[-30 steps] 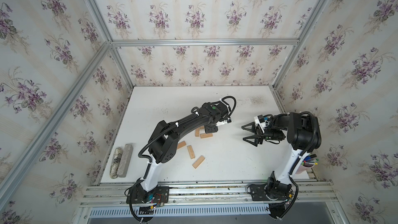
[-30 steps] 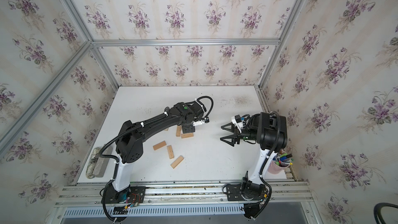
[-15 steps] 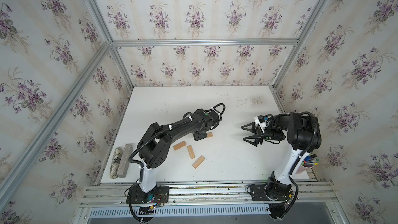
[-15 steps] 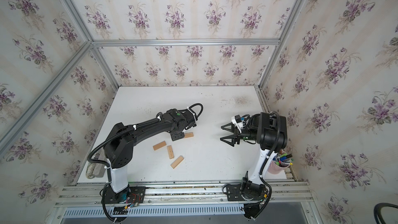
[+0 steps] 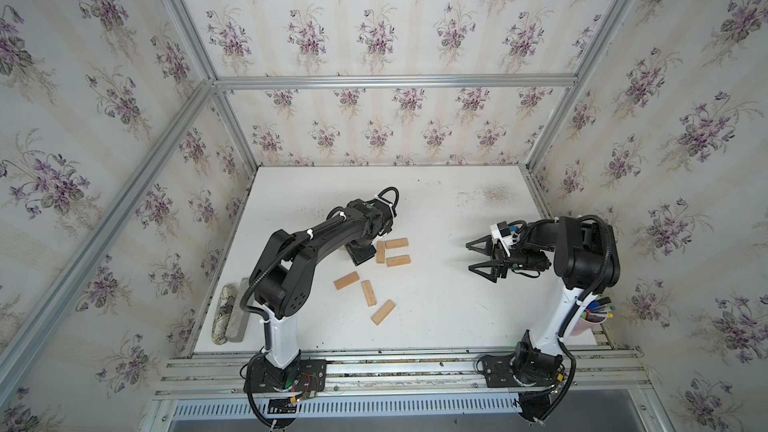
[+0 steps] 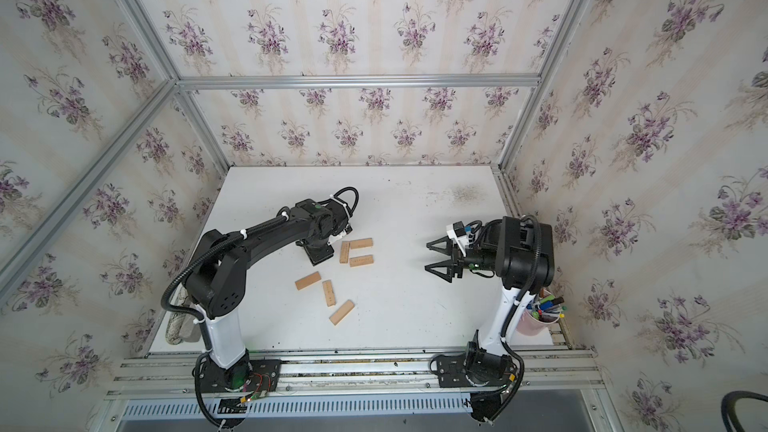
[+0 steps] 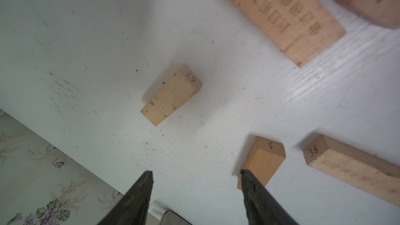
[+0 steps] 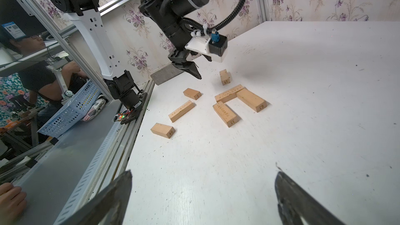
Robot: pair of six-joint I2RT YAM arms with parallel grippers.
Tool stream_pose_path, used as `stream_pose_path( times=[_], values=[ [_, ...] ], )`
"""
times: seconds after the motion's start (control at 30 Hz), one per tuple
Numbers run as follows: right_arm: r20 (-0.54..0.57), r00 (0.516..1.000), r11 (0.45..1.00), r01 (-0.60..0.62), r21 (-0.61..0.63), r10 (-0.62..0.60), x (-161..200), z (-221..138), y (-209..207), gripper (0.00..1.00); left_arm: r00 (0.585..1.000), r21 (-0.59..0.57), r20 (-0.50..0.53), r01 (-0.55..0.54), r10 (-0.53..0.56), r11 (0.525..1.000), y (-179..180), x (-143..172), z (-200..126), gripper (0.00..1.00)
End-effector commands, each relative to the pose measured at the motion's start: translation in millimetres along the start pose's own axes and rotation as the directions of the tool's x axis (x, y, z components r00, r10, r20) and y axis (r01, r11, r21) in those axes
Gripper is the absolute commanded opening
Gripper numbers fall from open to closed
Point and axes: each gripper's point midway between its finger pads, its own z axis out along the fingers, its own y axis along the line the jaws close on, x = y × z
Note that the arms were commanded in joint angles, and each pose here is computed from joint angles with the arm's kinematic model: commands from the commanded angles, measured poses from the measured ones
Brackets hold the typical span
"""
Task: Assemble the number 8 with building blocks
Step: Adjust the building block at the center of the board.
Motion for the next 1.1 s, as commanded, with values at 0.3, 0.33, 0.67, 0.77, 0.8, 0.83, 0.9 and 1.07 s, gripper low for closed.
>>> stream_pose_path(
  times=[0.3,0.33,0.67,0.77,0.8,0.83,0.9,1.07],
  values=[
    [0.024,0.927,0.928,0.373,0.023,-0.373,-7,0,-1,1.0,0.985,0.012,0.118,-0.128,0.126,0.992,25,-31,19,0.68],
    [0.024,0.928,0.928,0.372,0.023,-0.372,-7,0,0,1.0,0.985,0.022,0.121,-0.129,0.125,0.991,27,-29,21,0.68],
    [0.024,0.927,0.927,0.375,0.022,-0.375,-7,0,0,1.0,0.983,0.094,0.115,-0.153,0.142,0.984,40,-20,52,0.68],
    [0.024,0.927,0.927,0.374,0.023,-0.374,-7,0,-1,1.0,0.983,0.12,0.116,-0.154,0.14,0.981,36,-22,58,0.68],
    [0.024,0.927,0.927,0.374,0.022,-0.375,-7,0,0,1.0,0.983,0.128,0.115,-0.155,0.141,0.98,36,-21,60,0.68],
    [0.024,0.927,0.928,0.373,0.022,-0.373,-7,0,0,1.0,0.984,0.14,0.111,-0.153,0.138,0.978,35,-20,64,0.68],
    [0.024,0.927,0.928,0.373,0.023,-0.374,-7,0,-1,1.0,0.985,0.168,0.108,-0.148,0.131,0.975,29,-20,69,0.68],
    [0.024,0.927,0.927,0.374,0.023,-0.375,-7,0,0,1.0,0.989,0.248,0.092,-0.139,0.119,0.959,13,-19,77,0.67]
  ],
)
